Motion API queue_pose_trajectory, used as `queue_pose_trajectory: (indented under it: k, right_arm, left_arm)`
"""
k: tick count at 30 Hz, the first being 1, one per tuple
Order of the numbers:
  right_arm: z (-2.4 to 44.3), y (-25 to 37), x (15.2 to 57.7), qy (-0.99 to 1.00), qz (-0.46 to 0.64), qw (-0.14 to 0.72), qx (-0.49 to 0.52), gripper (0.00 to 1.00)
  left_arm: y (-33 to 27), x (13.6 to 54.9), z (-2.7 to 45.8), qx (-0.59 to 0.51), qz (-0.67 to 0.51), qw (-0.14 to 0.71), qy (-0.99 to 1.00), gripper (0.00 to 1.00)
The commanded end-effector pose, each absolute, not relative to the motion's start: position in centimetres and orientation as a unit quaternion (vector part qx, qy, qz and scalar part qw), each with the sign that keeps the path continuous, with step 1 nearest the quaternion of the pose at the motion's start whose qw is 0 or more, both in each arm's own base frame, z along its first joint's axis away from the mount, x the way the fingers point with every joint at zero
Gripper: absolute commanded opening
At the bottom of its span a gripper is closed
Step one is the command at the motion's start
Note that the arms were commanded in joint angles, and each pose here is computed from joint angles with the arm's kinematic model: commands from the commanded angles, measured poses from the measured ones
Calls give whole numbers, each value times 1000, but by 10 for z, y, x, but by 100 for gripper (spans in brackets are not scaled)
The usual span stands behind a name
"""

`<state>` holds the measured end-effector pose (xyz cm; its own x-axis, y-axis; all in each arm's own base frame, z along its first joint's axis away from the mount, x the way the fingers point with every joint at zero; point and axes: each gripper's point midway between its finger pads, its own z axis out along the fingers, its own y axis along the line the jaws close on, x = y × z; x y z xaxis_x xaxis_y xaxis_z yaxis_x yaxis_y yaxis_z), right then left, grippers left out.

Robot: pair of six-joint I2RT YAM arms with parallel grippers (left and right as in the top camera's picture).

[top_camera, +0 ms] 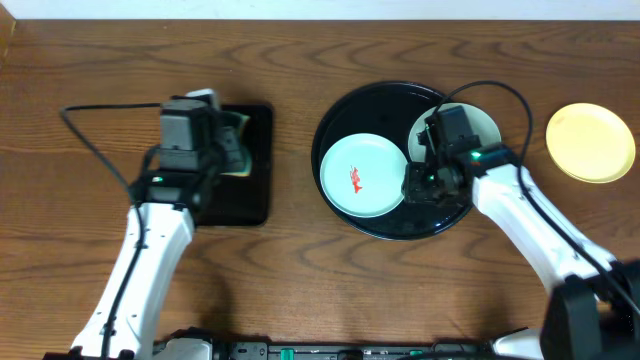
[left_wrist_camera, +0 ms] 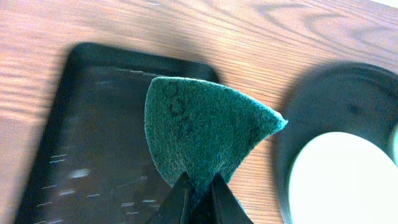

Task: Clean dirty plates on tray and stack at the side
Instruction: 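Carry the sponge with the left gripper onto the left pale green plate, then scrub the left pale green plate with the sponge while right gripper holds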

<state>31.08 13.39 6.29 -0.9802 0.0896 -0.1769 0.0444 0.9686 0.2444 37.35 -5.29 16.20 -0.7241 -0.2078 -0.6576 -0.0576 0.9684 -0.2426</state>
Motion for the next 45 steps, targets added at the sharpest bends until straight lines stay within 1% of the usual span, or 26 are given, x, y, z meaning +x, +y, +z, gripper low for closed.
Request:
queue_pose_trajectory:
  k: [1,3,5,7,12,17,19,21,22,31,41,45]
  right_arm:
    - [44,139,313,989,119,74,56,39]
    - [37,140,317,988,119,75,56,39]
    - [31,140,321,988,117,76,61,39]
    - [24,136,325,989,102,79,76,36]
    - [16,137,337,987,101,96,77,33]
    - [15,141,349,984,109,117,76,18]
    - [12,142,352,984,110,118,79,8]
    - [8,142,351,984,109,114,85,5]
    - [6,142,351,984,109,111,87,1]
    - [4,155,355,982,119,121,79,1]
    - [4,171,349,983,123,121,60,1]
    - [5,174,347,983,132,116,57,1]
  left_arm:
    - [-104,375,164,-38,-155,362,918,7]
    - [-127,376,164,-17,-169,365,915,8]
    - [-144,376,160,-14,-179,363,914,7]
    - [-159,376,149,-23,-193,349,917,7]
    - [-179,372,124,-36,-203,314,927,7]
    - [-207,374,118,-20,-222,317,922,8]
    - [-223,373,119,-8,-234,322,917,7]
    - [-233,370,117,3,-239,321,916,7]
    - [-236,368,115,6,-239,319,917,7]
    - [-241,367,87,-20,-237,286,928,7]
    - [-258,374,62,-14,-244,285,927,8]
    - [-255,381,50,-32,-232,291,928,7]
